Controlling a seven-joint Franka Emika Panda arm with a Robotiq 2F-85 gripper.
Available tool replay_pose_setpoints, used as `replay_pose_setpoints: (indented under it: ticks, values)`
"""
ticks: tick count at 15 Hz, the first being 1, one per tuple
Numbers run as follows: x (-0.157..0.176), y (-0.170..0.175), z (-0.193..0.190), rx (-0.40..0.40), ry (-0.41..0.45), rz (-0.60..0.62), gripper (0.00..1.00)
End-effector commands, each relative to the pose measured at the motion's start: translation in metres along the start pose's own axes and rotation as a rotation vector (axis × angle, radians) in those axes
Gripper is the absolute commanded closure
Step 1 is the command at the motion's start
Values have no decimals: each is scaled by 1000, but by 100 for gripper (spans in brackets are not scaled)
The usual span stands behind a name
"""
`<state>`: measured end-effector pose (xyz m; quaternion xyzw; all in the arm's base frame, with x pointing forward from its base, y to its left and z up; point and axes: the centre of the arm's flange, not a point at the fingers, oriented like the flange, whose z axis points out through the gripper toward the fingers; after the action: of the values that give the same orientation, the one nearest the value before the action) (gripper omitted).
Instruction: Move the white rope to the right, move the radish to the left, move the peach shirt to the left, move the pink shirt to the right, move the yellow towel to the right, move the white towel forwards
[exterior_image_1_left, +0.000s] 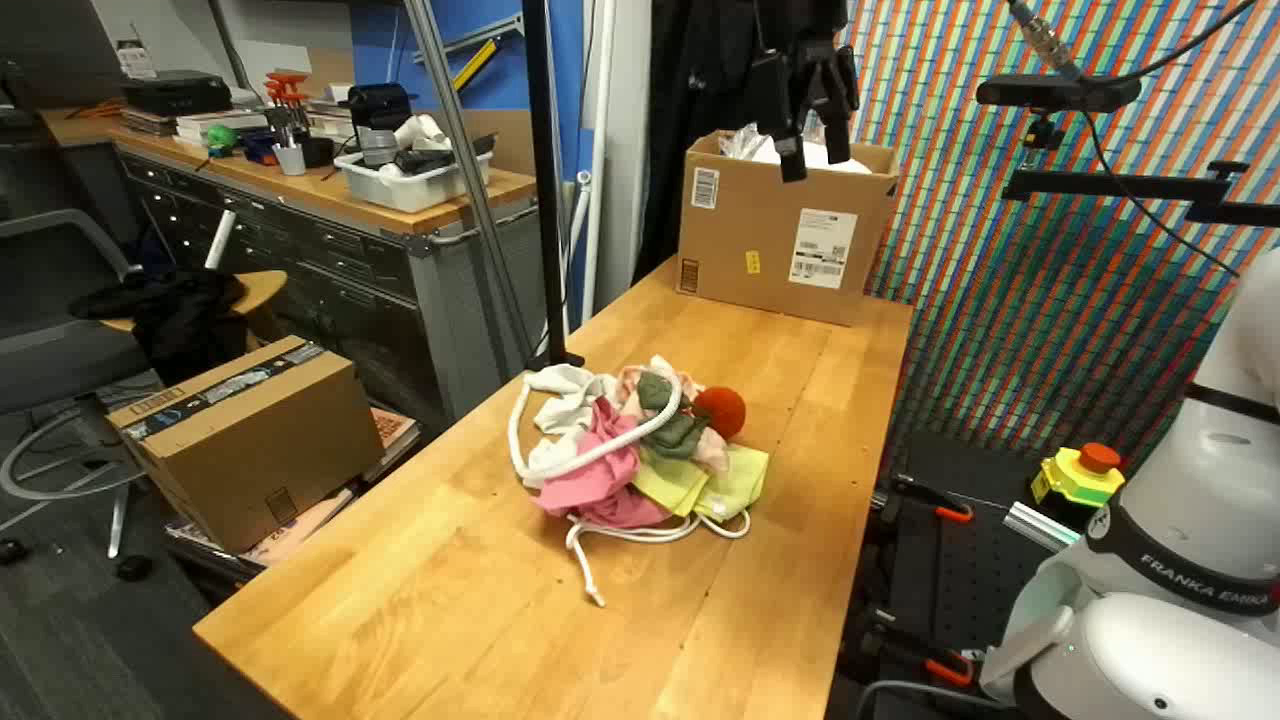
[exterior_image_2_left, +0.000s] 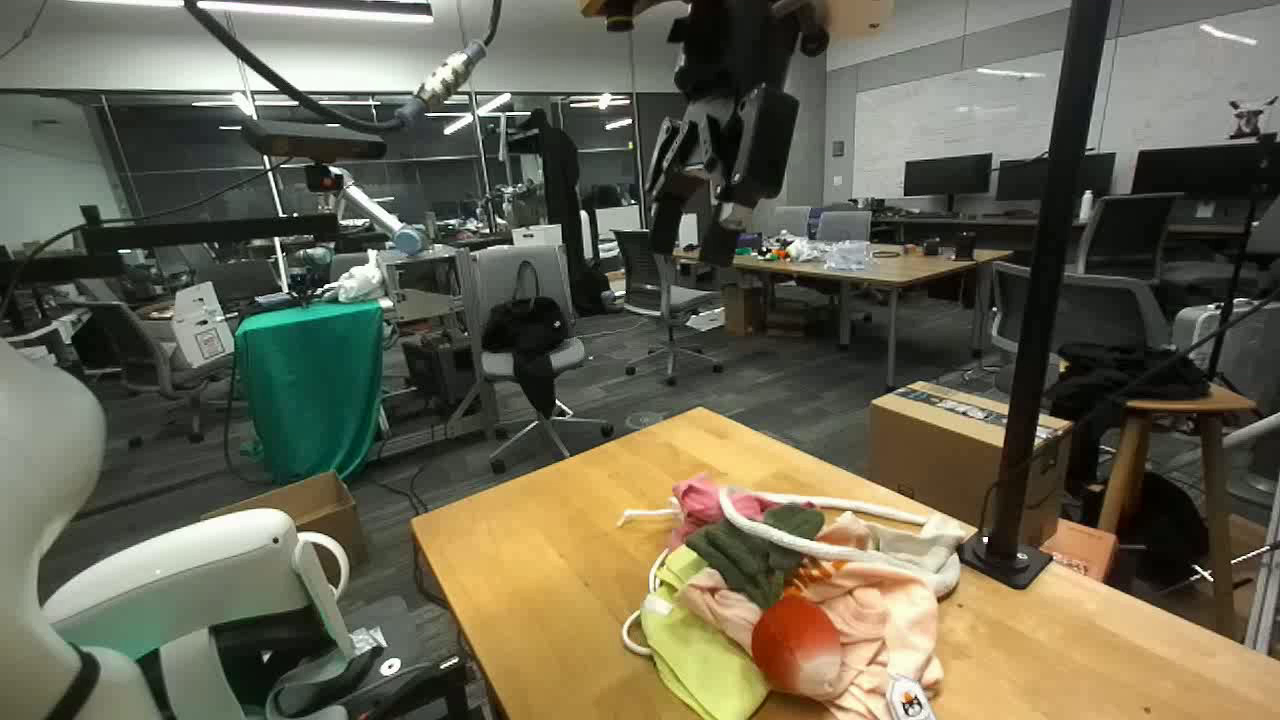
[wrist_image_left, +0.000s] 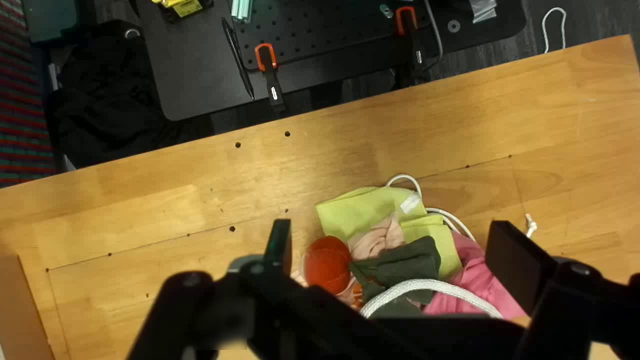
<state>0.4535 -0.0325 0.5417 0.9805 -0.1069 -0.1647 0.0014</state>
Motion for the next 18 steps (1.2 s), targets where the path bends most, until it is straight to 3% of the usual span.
replay_pose_setpoints:
  ticks: [1,7,14,18]
  values:
    - [0,0,-1,0,2,0,0]
    - [10,-21,0,-38,28,-70,0]
    - [30,-102,32,-113,103,-350,0]
    - [50,-130,64,-127,158,-483,0]
